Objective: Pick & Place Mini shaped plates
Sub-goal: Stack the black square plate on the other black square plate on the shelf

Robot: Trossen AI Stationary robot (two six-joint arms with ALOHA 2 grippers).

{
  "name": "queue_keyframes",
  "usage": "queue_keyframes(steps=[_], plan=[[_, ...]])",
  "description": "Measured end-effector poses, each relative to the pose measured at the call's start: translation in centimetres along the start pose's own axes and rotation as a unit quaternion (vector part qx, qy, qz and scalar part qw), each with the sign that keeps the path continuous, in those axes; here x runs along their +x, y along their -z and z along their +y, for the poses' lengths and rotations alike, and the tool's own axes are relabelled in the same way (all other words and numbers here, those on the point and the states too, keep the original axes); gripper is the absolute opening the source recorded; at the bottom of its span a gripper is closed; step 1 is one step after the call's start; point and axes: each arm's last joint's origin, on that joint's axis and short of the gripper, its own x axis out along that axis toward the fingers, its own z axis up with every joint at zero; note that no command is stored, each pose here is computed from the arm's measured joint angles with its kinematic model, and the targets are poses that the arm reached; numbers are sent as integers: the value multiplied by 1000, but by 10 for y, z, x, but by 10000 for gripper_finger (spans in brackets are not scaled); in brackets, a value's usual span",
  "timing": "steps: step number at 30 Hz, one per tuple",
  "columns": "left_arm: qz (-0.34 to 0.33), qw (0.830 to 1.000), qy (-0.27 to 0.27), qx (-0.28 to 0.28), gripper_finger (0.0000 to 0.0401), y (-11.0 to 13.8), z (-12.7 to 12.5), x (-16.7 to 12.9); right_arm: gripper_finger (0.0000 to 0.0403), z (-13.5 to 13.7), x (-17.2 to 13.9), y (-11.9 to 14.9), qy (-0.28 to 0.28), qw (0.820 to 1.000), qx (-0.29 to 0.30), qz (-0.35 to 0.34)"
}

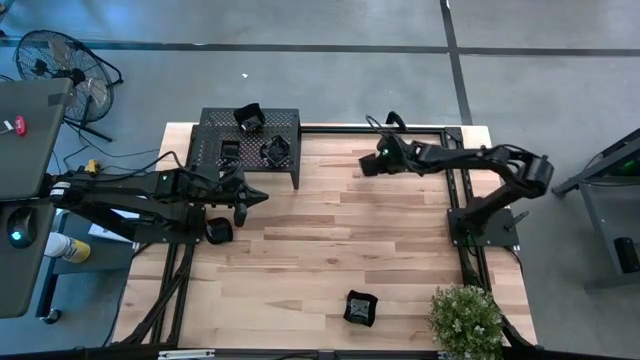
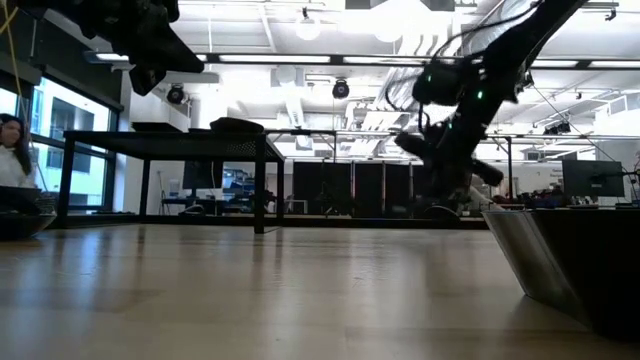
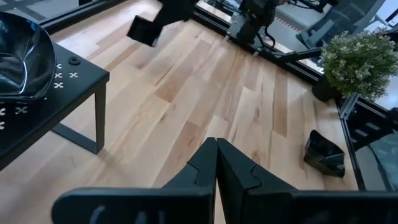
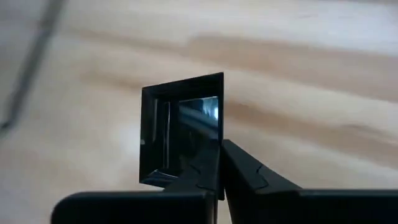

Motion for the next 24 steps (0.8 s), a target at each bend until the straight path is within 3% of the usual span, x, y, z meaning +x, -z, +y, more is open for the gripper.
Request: queue_keyframes(steps=[4, 9, 13, 18, 24], plan=[[0, 1000, 0, 1, 1, 0, 0, 0, 6, 24, -16, 19, -80, 994, -73, 29], [7, 1000, 12, 1, 1, 0, -1, 0, 5, 64, -26, 62, -175, 970, -162, 54], [26, 999, 33, 2, 1, 3, -1, 0, 3, 88, -18, 90, -214, 953, -208, 60], [60, 996, 61, 2, 1, 6, -2, 2, 3, 130, 8, 95, -236, 927, -281, 72], [95, 995, 44, 3, 1, 12, -1, 10, 3, 191, 46, 90, -271, 890, -357, 80]])
